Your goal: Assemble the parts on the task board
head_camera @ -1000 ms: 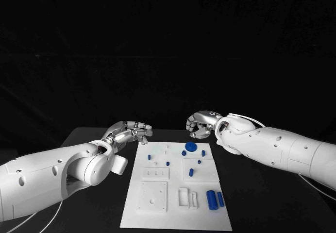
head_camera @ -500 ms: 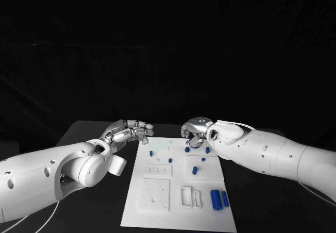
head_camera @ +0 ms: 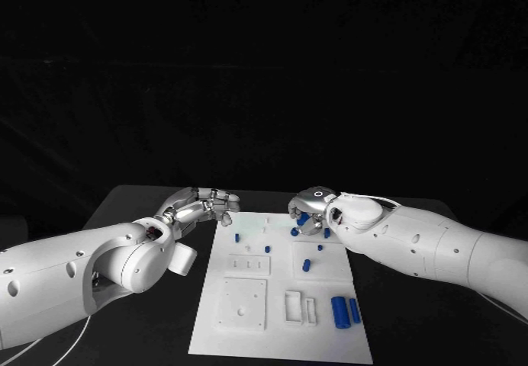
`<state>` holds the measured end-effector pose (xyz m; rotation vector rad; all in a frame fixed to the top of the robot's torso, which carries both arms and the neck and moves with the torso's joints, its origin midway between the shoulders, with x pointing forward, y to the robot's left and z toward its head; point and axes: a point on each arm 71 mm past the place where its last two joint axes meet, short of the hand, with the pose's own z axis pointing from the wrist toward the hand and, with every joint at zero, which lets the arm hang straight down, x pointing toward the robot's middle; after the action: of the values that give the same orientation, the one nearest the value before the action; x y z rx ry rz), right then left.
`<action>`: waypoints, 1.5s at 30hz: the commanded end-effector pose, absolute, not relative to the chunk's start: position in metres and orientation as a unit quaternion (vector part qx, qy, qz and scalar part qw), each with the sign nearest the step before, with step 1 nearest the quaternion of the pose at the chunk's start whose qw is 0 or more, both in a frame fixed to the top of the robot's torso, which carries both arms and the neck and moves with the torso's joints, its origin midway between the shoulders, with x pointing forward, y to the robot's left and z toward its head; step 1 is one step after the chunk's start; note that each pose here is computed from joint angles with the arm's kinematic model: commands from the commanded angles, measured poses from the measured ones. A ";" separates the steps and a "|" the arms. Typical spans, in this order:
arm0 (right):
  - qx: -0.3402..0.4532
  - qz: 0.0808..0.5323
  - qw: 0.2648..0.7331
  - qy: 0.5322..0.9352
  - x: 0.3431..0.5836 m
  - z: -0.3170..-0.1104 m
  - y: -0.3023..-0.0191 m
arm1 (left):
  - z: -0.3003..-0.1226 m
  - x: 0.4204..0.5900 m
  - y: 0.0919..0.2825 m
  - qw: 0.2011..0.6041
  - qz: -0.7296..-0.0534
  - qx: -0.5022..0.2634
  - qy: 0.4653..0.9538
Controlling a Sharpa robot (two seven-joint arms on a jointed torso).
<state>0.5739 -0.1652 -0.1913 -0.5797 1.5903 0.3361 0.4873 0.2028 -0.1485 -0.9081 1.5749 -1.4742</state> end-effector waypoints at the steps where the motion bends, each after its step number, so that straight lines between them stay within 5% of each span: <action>1: -0.265 0.132 0.645 0.704 0.574 -0.195 -0.167 | -0.147 0.487 0.201 0.386 -0.585 -0.351 0.621; 45: -0.274 0.130 0.655 0.692 0.569 -0.200 -0.159 | -0.148 0.490 0.201 0.384 -0.582 -0.355 0.623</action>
<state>0.5708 -0.1597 -0.1971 -0.6098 1.5775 0.3106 0.4904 0.2042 -0.1499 -0.9157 1.5819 -1.4611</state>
